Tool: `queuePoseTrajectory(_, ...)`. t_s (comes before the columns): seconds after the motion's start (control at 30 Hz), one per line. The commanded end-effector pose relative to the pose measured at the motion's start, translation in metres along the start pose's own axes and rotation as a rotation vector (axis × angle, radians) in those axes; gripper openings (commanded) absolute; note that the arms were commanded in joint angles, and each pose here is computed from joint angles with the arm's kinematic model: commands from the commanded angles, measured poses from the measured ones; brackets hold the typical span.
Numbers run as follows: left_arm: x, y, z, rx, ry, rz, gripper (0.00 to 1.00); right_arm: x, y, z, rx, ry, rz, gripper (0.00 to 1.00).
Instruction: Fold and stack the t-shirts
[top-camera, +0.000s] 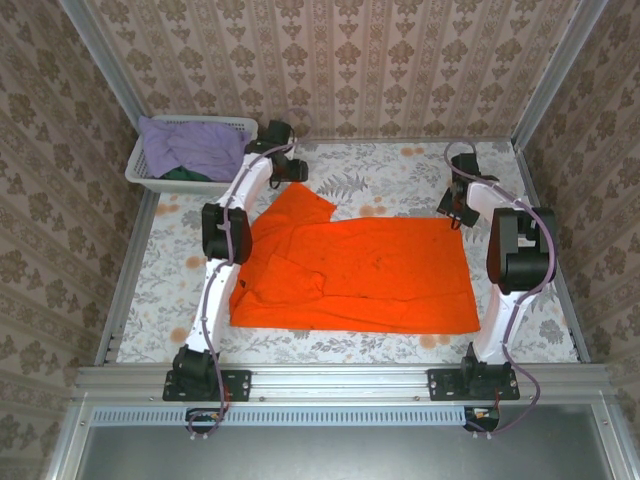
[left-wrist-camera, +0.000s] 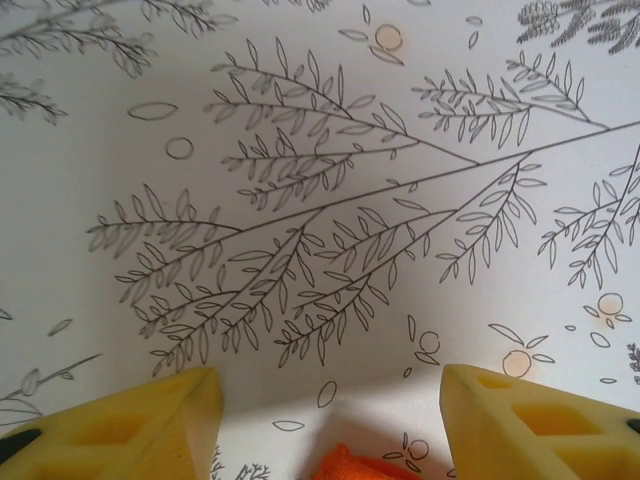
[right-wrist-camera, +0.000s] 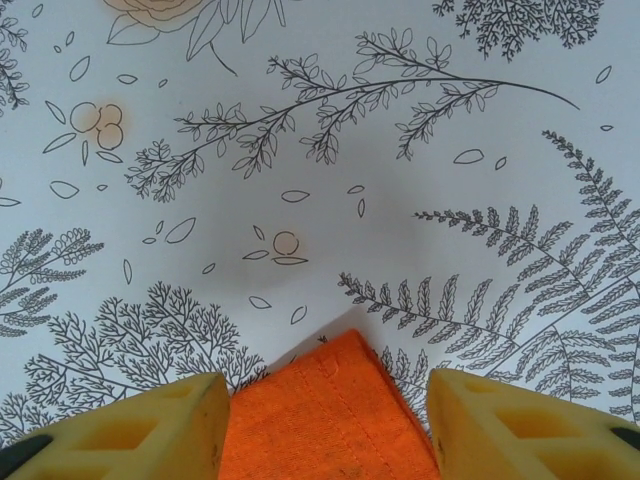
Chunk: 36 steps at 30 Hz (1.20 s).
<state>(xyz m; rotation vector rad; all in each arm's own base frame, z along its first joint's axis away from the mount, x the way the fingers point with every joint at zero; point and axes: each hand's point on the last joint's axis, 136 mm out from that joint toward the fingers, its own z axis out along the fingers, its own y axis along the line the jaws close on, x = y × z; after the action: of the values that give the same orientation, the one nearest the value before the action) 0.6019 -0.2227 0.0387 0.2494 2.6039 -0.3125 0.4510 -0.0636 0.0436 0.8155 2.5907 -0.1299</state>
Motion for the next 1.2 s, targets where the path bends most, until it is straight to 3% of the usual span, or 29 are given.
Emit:
queuePoseTrajectory(0.0,-0.008,0.003,-0.006,-0.013,-0.022,0.031,0.6,0.008,-0.007,0.006,0.012,0.081,-0.002,0.53)
queuePoseTrajectory(0.2,0.003,0.012,0.004,-0.034,0.012,0.029,0.6,0.009,-0.007,0.017,-0.009,0.131,0.018,0.46)
queuePoseTrajectory(0.47,0.008,0.012,0.009,0.0,0.028,0.003,0.52,0.011,-0.002,0.024,-0.024,0.171,0.009,0.38)
queuePoseTrajectory(0.83,0.012,0.005,0.011,0.03,0.043,0.004,0.43,0.014,0.0,0.028,-0.04,0.2,0.011,0.17)
queuePoseTrajectory(1.07,0.023,-0.004,0.01,0.032,0.077,0.038,0.42,0.014,0.002,0.028,-0.047,0.204,0.008,0.12)
queuePoseTrajectory(1.17,0.021,-0.007,0.008,0.017,0.068,0.057,0.33,0.014,0.002,0.028,-0.05,0.203,0.006,0.1)
